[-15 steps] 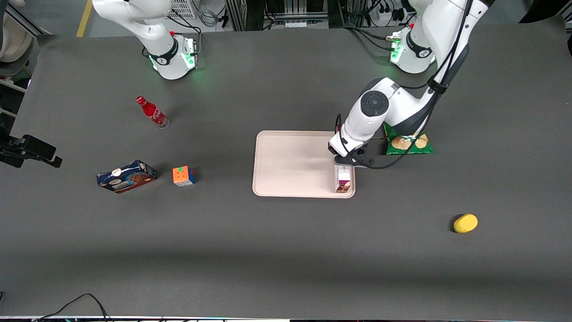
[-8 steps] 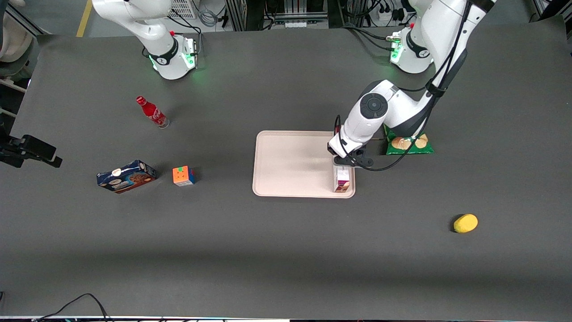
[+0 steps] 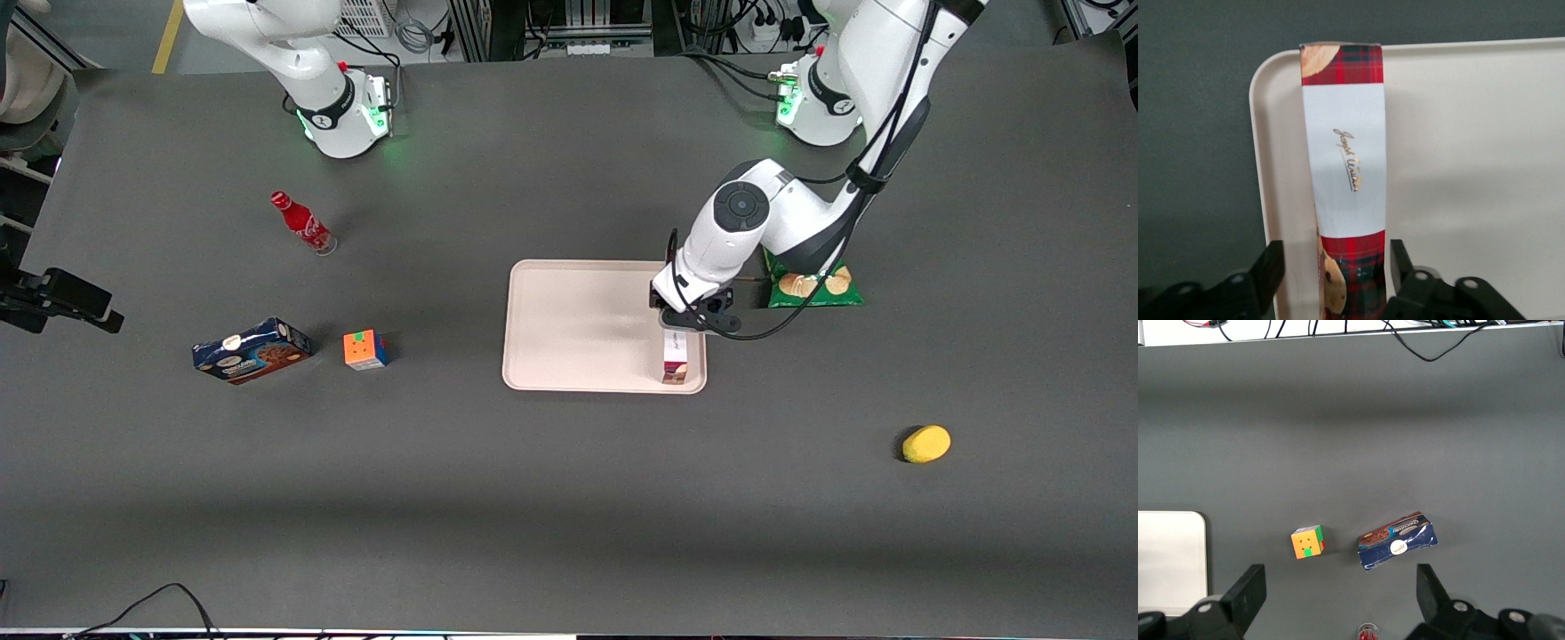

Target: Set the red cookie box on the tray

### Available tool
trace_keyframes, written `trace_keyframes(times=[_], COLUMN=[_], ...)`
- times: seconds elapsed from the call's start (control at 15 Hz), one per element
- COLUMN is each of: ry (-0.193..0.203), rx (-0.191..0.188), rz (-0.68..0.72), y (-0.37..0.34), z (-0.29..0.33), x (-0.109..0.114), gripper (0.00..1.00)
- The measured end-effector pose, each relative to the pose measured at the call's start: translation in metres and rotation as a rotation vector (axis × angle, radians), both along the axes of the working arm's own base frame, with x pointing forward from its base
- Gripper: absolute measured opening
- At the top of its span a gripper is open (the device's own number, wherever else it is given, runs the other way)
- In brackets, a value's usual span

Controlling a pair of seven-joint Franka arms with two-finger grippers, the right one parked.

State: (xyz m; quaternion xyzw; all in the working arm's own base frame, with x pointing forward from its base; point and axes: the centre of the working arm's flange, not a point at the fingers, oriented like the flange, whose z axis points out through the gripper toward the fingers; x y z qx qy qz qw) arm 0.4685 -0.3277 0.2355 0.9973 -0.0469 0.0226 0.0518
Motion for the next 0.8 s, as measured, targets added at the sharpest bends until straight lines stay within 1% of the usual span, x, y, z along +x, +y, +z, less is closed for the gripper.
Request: trace_keyframes(times=[0.13,0.2,0.27,0.33,0.47,0.53,0.6,0.67,0.73,0.8], ry=[-0.014,-0.014,-0.009,0.0,0.024,0.025,0.016,-0.003,-0.024,-0.043], rx=[0.003,0.02,0.05,0.088,0.173,0.201,0.215,0.218,0.209,0.191], rz=[0.006,0.013,0.014,0.005,-0.019,-0.024,-0.021,-0.008,0.016,0.052], y=[0.002,0.004,0.007,0.009,0.018,0.025,0.031,0.039,0.048,0.06], z=[0.007,0.015,0.028,0.045,0.097,0.127,0.155,0.179,0.198,0.215], x=[0.008,0.016,0.026,0.037,0.065,0.078,0.089,0.098,0.105,0.111], gripper=[0.92,1.0,1.0,1.0,1.0,1.0,1.0,1.0,1.0,1.0])
